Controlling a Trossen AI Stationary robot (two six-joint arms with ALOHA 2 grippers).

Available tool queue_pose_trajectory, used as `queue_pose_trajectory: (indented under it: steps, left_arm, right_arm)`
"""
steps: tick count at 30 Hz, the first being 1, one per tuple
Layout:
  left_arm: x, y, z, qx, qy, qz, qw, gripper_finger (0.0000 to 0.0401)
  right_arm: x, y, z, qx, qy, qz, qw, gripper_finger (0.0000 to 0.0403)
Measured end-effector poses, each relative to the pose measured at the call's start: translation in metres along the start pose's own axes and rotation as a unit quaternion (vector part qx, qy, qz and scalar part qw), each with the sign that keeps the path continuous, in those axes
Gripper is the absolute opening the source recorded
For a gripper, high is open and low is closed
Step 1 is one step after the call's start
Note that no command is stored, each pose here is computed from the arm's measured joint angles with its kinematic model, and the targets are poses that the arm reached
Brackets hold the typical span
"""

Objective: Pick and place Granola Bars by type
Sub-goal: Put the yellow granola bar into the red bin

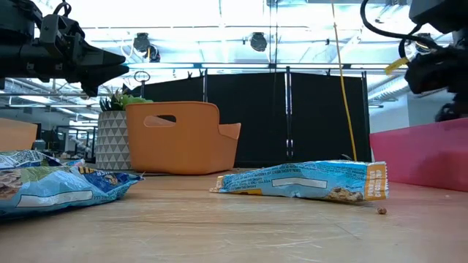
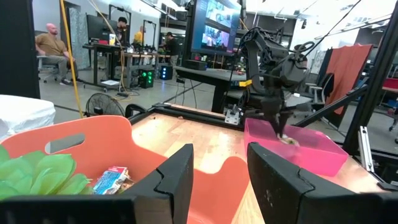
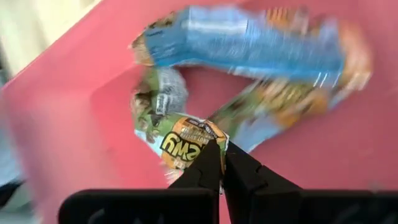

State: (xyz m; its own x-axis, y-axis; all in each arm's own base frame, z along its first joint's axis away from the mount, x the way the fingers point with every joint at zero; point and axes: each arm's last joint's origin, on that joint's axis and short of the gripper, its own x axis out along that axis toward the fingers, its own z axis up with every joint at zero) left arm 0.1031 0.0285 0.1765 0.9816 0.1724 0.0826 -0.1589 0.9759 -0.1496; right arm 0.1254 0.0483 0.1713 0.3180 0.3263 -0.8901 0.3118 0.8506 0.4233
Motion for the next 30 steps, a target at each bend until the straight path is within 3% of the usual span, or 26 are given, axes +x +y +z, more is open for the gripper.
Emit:
queue_pose_trajectory:
  steps: [7,12,23,30]
  left_arm:
    - [0.0,0.0,0.0,0.0,0.0,0.0,1.0,0.0154]
    - [0.0,0.0,0.0,0.0,0.0,0.0,1.0,0.0154]
    - [0.0,0.0,0.0,0.0,0.0,0.0,1.0,0.0154]
    - [0.0,0.0,0.0,0.0,0.0,0.0,1.0,0.0154]
  right_arm:
    - [-0.001,-0.006,0.006,-0.011,-0.096,-0.103,0.99,0.0001]
    - [-0.001,-0.005,0.006,-0.005,-0.1,-0.098,0.99,0.0033]
    - [-0.003,-0.001,0.011,0.012,-0.132,-0.076,0.988,0.0191]
    - [-0.005,0.0,0.016,-0.002,-0.171,-0.079,0.982,0.0218]
